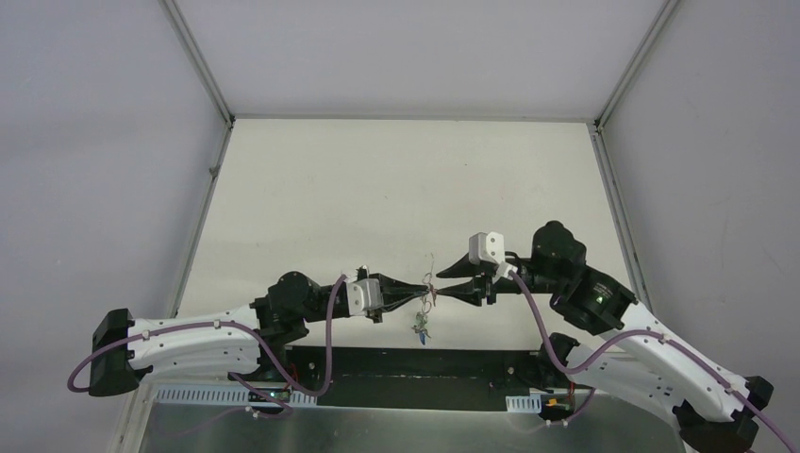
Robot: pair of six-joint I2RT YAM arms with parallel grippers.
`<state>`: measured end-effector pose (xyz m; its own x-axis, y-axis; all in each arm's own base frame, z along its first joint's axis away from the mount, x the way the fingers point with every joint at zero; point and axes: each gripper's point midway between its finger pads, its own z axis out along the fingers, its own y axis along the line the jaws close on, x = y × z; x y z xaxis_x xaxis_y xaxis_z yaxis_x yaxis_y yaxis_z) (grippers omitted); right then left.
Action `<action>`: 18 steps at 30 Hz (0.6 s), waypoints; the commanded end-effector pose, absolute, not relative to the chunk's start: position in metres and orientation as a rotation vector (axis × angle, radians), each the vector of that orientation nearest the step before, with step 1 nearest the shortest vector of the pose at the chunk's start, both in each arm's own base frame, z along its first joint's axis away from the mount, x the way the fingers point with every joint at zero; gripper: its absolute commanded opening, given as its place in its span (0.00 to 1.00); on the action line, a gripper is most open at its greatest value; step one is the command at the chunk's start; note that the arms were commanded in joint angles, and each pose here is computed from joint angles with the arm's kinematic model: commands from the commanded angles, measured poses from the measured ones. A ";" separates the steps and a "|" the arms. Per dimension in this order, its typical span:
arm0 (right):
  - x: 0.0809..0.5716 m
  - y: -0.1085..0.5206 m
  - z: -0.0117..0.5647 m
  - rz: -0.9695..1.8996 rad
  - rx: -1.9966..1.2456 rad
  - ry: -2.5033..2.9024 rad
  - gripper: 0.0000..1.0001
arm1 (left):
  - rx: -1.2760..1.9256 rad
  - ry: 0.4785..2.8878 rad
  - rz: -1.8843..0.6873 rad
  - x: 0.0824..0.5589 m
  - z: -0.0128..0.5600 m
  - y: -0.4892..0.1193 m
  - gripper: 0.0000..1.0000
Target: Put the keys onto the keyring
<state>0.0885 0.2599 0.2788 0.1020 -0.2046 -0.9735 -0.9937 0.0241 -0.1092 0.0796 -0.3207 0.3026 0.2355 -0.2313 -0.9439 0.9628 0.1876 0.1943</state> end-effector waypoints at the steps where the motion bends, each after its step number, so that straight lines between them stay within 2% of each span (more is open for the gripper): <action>1: 0.092 0.269 0.297 1.008 -1.360 1.193 0.34 | 0.912 0.803 -1.088 0.072 0.343 -0.311 0.00; 5: 0.094 0.271 0.294 1.009 -1.364 1.201 0.34 | 0.910 0.801 -1.087 0.072 0.344 -0.311 0.00; 7: 0.075 0.273 0.296 1.117 -1.411 1.163 0.33 | 0.912 0.805 -1.085 0.072 0.343 -0.311 0.00; 11: 0.074 0.276 0.294 1.135 -1.417 1.158 0.24 | 0.913 0.806 -1.085 0.072 0.343 -0.311 0.00; 18: 0.072 0.278 0.291 1.161 -1.427 1.160 0.21 | 0.915 0.814 -1.088 0.072 0.343 -0.310 0.00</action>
<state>0.0769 0.2741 0.2798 0.0908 -0.1601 -0.9829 -0.9934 -0.0837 -0.0781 0.0786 -0.3181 0.3134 0.2478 -0.2703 -0.9304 0.9604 0.1949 0.1991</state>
